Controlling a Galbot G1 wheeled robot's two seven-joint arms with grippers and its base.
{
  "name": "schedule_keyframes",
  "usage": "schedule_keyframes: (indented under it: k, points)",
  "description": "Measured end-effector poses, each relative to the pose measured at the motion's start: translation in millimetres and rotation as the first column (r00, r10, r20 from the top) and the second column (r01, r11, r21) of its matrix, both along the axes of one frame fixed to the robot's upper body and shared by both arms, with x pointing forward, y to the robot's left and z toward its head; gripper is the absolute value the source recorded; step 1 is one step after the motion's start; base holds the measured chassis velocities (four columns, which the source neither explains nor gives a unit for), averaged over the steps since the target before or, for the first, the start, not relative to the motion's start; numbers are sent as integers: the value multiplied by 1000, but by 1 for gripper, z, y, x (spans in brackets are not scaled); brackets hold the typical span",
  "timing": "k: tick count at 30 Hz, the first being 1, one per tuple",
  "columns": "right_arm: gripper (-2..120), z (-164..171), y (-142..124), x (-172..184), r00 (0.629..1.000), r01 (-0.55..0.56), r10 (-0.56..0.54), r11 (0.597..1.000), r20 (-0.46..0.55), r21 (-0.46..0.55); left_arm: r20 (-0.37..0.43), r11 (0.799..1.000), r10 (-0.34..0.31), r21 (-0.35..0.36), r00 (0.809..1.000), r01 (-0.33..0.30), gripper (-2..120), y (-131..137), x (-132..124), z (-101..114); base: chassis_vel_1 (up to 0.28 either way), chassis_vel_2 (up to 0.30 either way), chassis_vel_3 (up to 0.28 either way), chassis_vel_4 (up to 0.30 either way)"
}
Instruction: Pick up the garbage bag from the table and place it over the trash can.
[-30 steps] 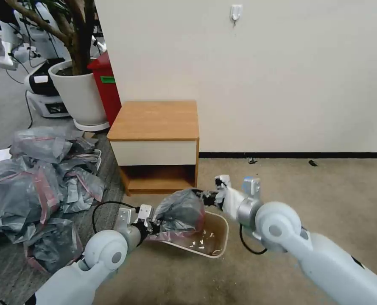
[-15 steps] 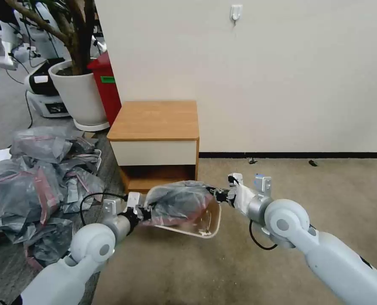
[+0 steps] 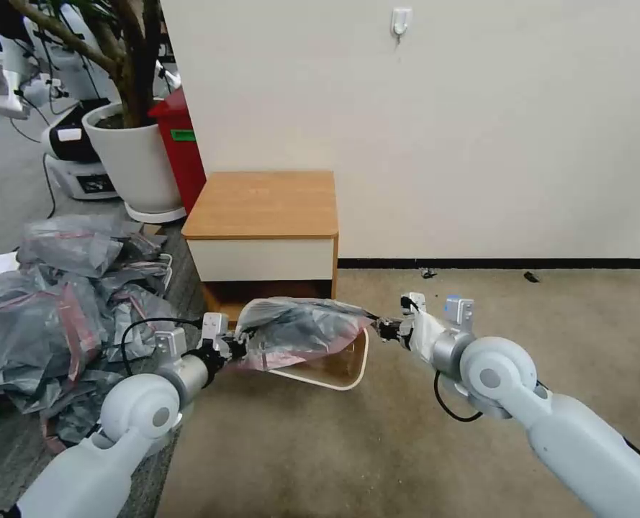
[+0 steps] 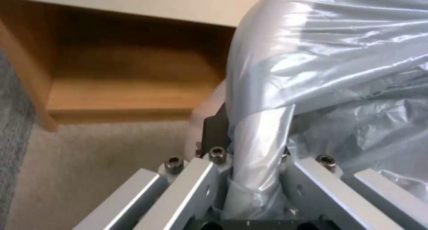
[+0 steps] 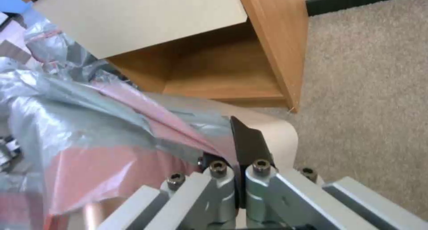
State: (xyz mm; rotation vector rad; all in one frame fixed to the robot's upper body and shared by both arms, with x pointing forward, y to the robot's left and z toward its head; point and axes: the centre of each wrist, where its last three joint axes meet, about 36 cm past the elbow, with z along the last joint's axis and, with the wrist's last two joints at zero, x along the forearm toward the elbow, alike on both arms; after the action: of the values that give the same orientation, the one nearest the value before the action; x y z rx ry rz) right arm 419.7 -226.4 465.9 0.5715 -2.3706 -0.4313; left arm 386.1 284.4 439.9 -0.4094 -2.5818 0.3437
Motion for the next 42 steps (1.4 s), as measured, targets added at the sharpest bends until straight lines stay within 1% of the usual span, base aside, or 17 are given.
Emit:
schedule_keyframes:
  k: [8, 10, 13, 16, 19, 23, 27, 29, 31, 32, 35, 36, 37, 39, 40, 41, 42]
  points:
    - [0, -4, -3, -8, 1000, 1, -1, 1000, -24, 5, 34, 998, 39, 43, 999, -41, 2, 3, 12, -1, 0, 0, 0, 0]
    - [0, -5, -4, -7, 1000, 4, -4, 1000, -28, 3, 37, 998, 38, 42, 999, -39, 2, 3, 13, -1, 0, 0, 0, 0]
    - [0, -8, -6, -3, 999, 13, -13, 1000, -34, -6, 47, 999, 18, 33, 999, -20, 2, 3, 14, -3, 0, 0, 0, 0]
    - [0, -9, -11, 1, 999, 21, -22, 999, -41, -28, 68, 1000, -9, 9, 998, 8, 2, 3, 14, -5, 0, 0, 0, 0]
    - [0, -8, -12, 1, 999, 18, -19, 999, -47, -37, 73, 1000, -6, 3, 997, 6, 2, 2, 15, -6, 0, 0, 0, 0]
    - [0, -8, -12, -4, 998, 5, -8, 999, -60, -45, 75, 1000, 1, 17, 997, -2, 2, -1, 16, -9, 0, 0, 0, 0]
    - [0, -11, -12, -6, 998, -2, -3, 997, -64, -77, 75, 1000, 12, 17, 997, -13, 2, -3, 17, -10, 0, 0, 0, 0]
    - [10, -15, -10, -7, 999, 1, -6, 993, -47, -120, 83, 999, 24, 18, 996, -26, 2, -1, 19, -9, 0, 0, 0, 0]
    - [20, -16, -9, -8, 1000, 15, -15, 986, 0, -167, 81, 1000, 25, 15, 996, -27, 2, -2, 19, -9, 0, 0, 0, 0]
    - [20, -16, -9, -8, 1000, 15, -15, 986, 0, -167, 81, 1000, 25, 15, 996, -27, 2, -2, 19, -9, 0, 0, 0, 0]
    - [33, -9, -9, -6, 999, 22, -14, 982, 41, -187, 79, 999, 29, 14, 996, -30, 2, -1, 20, -11, 0, 0, 0, 0]
    - [33, -9, -9, -6, 999, 22, -14, 982, 41, -187, 79, 999, 29, 14, 996, -30, 2, -1, 20, -11, 0, 0, 0, 0]
    - [37, -7, -10, -6, 999, 24, -15, 981, 49, -193, 78, 999, 30, 14, 997, -31, 2, -1, 21, -11, 0, 0, 0, 0]
    - [48, -5, -11, -6, 997, 32, -17, 976, 74, -217, 74, 999, 35, 11, 997, -36, 2, -1, 23, -13, 0, 0, 0, 0]
    - [52, -4, -12, -7, 996, 40, -19, 971, 92, -235, 71, 999, 38, 10, 997, -38, 2, -1, 24, -15, 0, 0, 0, 0]
    - [52, -4, -12, -7, 996, 40, -19, 971, 92, -235, 71, 999, 38, 10, 997, -38, 2, -1, 24, -15, 0, 0, 0, 0]
    - [56, -3, -13, -9, 993, 47, -19, 967, 113, -251, 68, 999, 42, 10, 997, -43, 2, 0, 25, -16, 0, 0, 0, 0]
